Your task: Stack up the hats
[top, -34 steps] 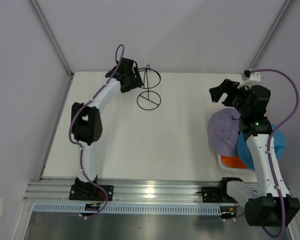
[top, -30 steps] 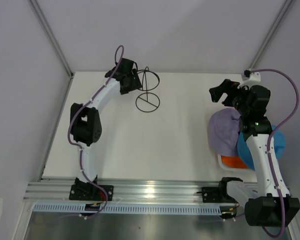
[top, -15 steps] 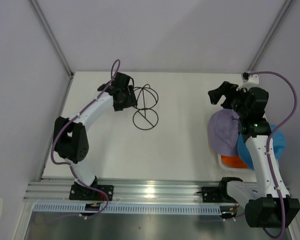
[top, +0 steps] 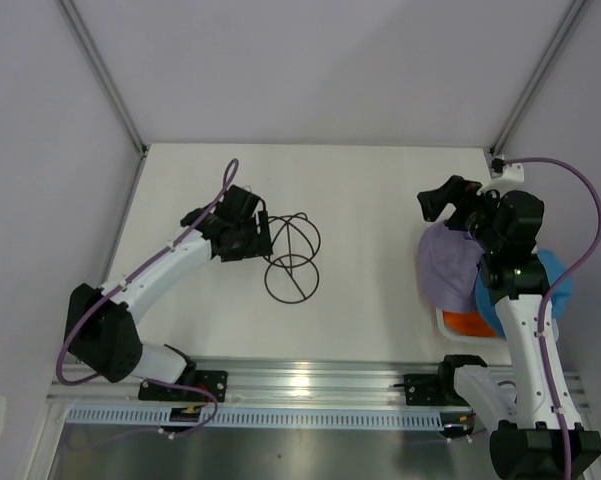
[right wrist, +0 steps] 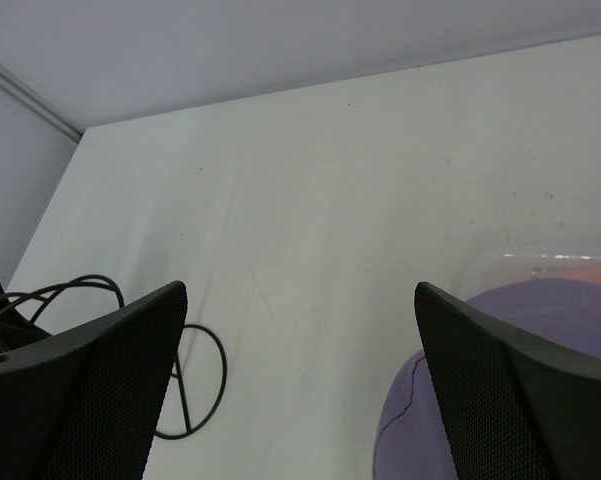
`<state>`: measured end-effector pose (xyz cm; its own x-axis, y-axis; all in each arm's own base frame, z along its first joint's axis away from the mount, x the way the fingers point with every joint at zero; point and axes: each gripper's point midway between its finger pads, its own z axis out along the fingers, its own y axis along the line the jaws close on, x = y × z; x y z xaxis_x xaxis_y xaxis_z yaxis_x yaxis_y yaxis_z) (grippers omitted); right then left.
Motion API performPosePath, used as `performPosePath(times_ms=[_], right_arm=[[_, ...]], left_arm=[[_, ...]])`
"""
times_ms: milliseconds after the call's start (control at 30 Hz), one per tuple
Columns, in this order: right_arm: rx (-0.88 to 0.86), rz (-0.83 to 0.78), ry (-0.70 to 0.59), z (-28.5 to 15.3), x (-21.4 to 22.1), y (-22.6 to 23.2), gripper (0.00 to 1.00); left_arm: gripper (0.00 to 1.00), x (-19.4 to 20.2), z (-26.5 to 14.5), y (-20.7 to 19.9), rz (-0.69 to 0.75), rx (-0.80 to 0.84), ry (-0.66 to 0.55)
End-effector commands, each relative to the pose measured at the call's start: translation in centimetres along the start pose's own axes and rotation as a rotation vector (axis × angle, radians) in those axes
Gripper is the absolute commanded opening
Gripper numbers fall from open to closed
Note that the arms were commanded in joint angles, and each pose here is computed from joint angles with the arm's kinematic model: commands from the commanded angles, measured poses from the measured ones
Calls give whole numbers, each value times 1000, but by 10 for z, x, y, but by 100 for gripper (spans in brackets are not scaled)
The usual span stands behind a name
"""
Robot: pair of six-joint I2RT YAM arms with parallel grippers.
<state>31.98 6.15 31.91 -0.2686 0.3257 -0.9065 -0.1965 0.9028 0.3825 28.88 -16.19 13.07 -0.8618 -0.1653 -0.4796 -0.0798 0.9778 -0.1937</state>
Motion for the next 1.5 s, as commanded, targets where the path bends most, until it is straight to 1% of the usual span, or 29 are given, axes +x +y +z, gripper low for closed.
performPosePath(times_ms=[0, 67, 100, 233, 367, 467, 500, 533, 633, 667, 700, 733, 767, 800, 833, 867, 900, 933, 967, 1000, 1067, 1133, 1200, 1300, 1333, 1367, 1400, 1433, 1467], right_arm=[[9, 9, -10, -7, 1, 1, 99], [8, 6, -11, -10, 1, 2, 100], [8, 6, -11, -11, 1, 2, 99], [13, 0, -3, -14, 2, 2, 99], [14, 13, 14, -14, 7, 2, 100], [95, 36, 26, -16, 5, -10, 100], [153, 42, 18, -16, 1, -19, 100], [181, 47, 39, -18, 4, -23, 100], [236, 38, 22, -25, -12, -28, 100], [286, 36, 12, -28, -17, -35, 100], [329, 37, 39, -32, -13, -42, 99], [378, 33, 32, -37, -18, -49, 100], [446, 29, -5, -46, -33, -57, 100], [480, 26, -8, -51, -37, -61, 100], [540, 30, 17, -60, -34, -71, 99], [614, 29, -13, -72, -46, -78, 99], [671, 38, 24, -84, -38, -85, 100], [719, 66, 17, -92, -37, -90, 100], [764, 77, 1, -103, -36, -94, 100], [770, 89, -4, -108, -32, -95, 99], [734, 99, -36, -115, -29, -90, 100], [746, 107, -41, -122, -26, -91, 100], [793, 100, -31, -133, -28, -95, 100], [943, 102, -6, -153, -24, -113, 100], [923, 107, 7, -150, -20, -111, 100], [869, 90, 22, -144, -19, -106, 100], [781, 85, -27, -135, -30, -94, 100], [623, 91, 2, -116, -23, -74, 100], [529, 84, -6, -106, -26, -61, 99]], left_arm=[[78, 6, -13, 8, -22, -6, -31], [82, 1, -18, 6, -8, 11, -59], [86, -1, -20, 5, -3, 15, -65], [91, -17, -41, -3, 8, 58, -120], [94, -30, -67, -15, 10, 135, -173], [97, -36, -87, -18, 15, 168, -201], [99, -38, -97, -17, 15, 179, -224], [99, -40, -103, -18, 22, 193, -237], [100, -45, -127, -16, 29, 229, -275], [99, -48, -136, -14, 31, 233, -290], [99, -47, -150, -10, 36, 241, -310], [100, -48, -156, -4, 30, 234, -326], [99, -52, -167, 1, 37, 237, -357], [99, -52, -177, 3, 42, 267, -371], [99, -59, -194, 16, 29, 275, -434], [100, -60, -205, 17, 27, 314, -462], [100, -61, -220, 8, 50, 408, -492], [100, -64, -238, 15, 51, 428, -563], [99, -65, -247, 13, 65, 458, -590], [99, -64, -255, 8, 84, 495, -605], [99, -65, -264, 2, 119, 533, -618], [100, -62, -263, -7, 149, 580, -590], [100, -59, -260, -10, 161, 600, -567], [99, -56, -255, -9, 163, 595, -562], [99, -55, -254, -9, 166, 595, -564], [99, -54, -251, -9, 168, 597, -557], [100, -53, -251, -9, 172, 596, -556], [100, -53, -250, -9, 175, 598, -554], [100, -52, -247, -8, 173, 594, -546]])
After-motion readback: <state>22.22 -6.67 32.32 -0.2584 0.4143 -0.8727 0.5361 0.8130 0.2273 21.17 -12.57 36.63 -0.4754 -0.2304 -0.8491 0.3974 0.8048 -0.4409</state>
